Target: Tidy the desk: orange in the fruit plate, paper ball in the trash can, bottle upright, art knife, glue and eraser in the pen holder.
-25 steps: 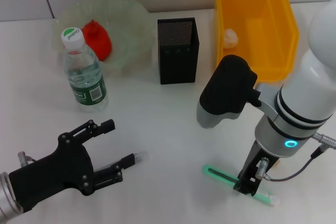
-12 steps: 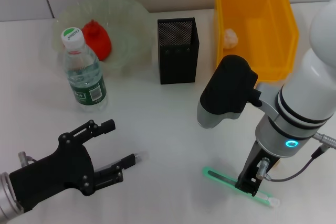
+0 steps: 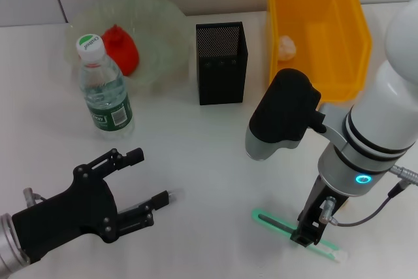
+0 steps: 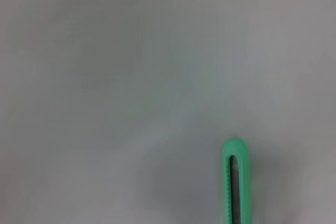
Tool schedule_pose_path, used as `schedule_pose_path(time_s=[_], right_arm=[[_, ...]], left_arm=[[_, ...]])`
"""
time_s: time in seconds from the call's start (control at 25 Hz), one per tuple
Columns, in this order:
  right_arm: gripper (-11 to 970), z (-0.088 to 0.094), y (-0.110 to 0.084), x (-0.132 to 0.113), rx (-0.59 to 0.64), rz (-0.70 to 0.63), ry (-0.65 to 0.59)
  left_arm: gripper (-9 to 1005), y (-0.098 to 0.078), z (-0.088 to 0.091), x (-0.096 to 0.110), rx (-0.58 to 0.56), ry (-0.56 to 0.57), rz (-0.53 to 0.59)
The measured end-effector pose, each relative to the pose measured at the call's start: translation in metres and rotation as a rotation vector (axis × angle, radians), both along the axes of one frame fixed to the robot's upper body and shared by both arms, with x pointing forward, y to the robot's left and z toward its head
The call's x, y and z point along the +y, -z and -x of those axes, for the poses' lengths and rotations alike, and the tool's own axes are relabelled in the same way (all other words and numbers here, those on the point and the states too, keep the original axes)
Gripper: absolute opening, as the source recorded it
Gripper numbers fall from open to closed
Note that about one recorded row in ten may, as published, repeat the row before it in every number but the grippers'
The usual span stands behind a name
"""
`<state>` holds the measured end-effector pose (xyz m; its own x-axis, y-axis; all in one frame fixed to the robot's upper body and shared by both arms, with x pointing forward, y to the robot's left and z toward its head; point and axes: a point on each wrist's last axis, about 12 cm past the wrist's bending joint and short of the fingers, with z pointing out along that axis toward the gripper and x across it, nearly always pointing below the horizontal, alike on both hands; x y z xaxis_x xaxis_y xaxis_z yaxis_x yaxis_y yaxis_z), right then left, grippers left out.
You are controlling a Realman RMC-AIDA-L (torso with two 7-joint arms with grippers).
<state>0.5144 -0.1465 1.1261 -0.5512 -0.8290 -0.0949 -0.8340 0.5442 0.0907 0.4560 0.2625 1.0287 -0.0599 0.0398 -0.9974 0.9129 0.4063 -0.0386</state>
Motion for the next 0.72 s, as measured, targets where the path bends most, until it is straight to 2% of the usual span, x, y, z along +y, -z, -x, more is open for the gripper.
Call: schedule_pose_path(time_s=[0.2, 0.4, 0.72], right_arm=[[205, 0.0001, -0.0007, 0.0006, -0.003, -0.004, -0.001], [347, 0.0005, -0.0004, 0.0011, -0.001, -0.004, 0.001], [301, 0.0002, 0.0015, 0.0013, 0.002, -0.005, 0.006]], left_arm=[[815, -0.0001, -0.0002, -0.0001, 0.000, 0.000, 0.000], [815, -0.0001, -0.0002, -0.0006, 0.000, 0.001, 0.001], [815, 0.0000, -0.0002, -0.0008, -0.001, 0.001, 0.001]])
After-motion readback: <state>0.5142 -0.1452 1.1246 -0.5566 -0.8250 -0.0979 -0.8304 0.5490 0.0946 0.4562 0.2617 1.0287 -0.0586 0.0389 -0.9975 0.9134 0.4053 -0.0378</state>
